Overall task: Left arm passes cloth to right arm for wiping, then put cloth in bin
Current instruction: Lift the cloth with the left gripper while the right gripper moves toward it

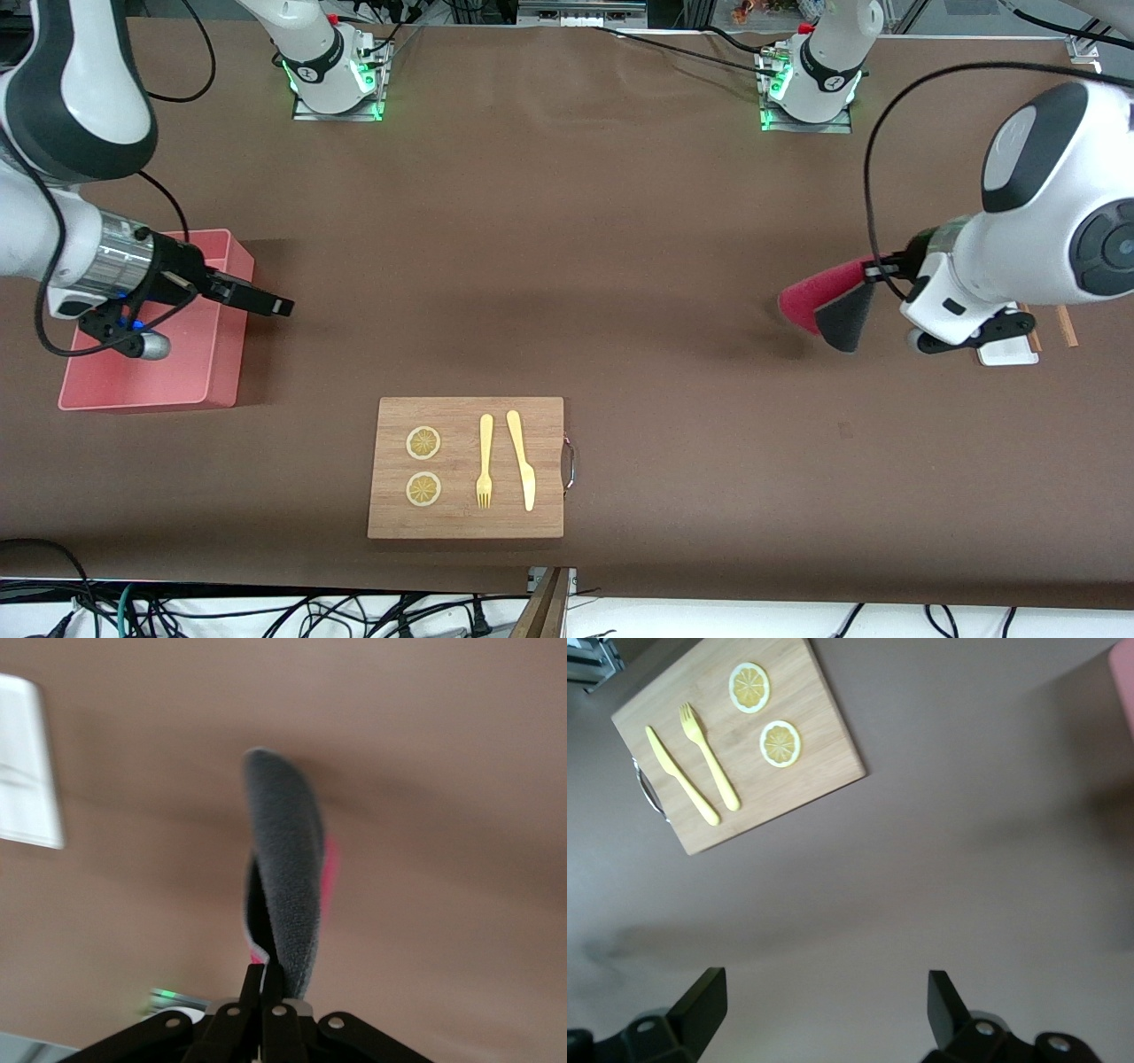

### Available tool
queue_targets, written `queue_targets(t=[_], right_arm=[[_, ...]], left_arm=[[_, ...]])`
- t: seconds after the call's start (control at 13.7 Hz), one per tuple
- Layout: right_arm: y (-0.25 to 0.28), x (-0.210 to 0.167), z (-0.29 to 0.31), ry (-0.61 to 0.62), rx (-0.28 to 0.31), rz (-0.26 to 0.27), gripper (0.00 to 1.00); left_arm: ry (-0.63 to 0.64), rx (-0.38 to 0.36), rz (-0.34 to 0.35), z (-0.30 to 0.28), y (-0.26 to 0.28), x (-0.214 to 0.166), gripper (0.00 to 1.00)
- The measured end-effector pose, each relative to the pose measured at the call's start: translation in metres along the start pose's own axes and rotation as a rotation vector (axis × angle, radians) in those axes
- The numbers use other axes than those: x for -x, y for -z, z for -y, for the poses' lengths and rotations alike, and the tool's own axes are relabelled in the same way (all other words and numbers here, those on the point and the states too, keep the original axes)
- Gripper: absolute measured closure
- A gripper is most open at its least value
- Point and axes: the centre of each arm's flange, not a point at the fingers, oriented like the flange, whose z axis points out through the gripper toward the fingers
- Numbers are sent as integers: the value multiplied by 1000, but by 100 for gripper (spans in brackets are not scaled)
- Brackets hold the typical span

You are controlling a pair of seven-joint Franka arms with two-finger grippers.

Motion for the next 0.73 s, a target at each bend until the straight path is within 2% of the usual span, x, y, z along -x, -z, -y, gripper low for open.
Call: queue_targets(t=[0.15, 0.36, 0.73], right_arm=[[-14, 13, 30, -92, -19, -4, 0], [-30, 28, 58, -195, -36, -1, 0], [-60, 45, 97, -349, -79, 0, 0]], left_arm=[[13, 129, -13, -47, 7, 13, 98], [85, 262, -38, -126, 3, 38, 98], [152, 618, 59, -236, 13, 99, 98]])
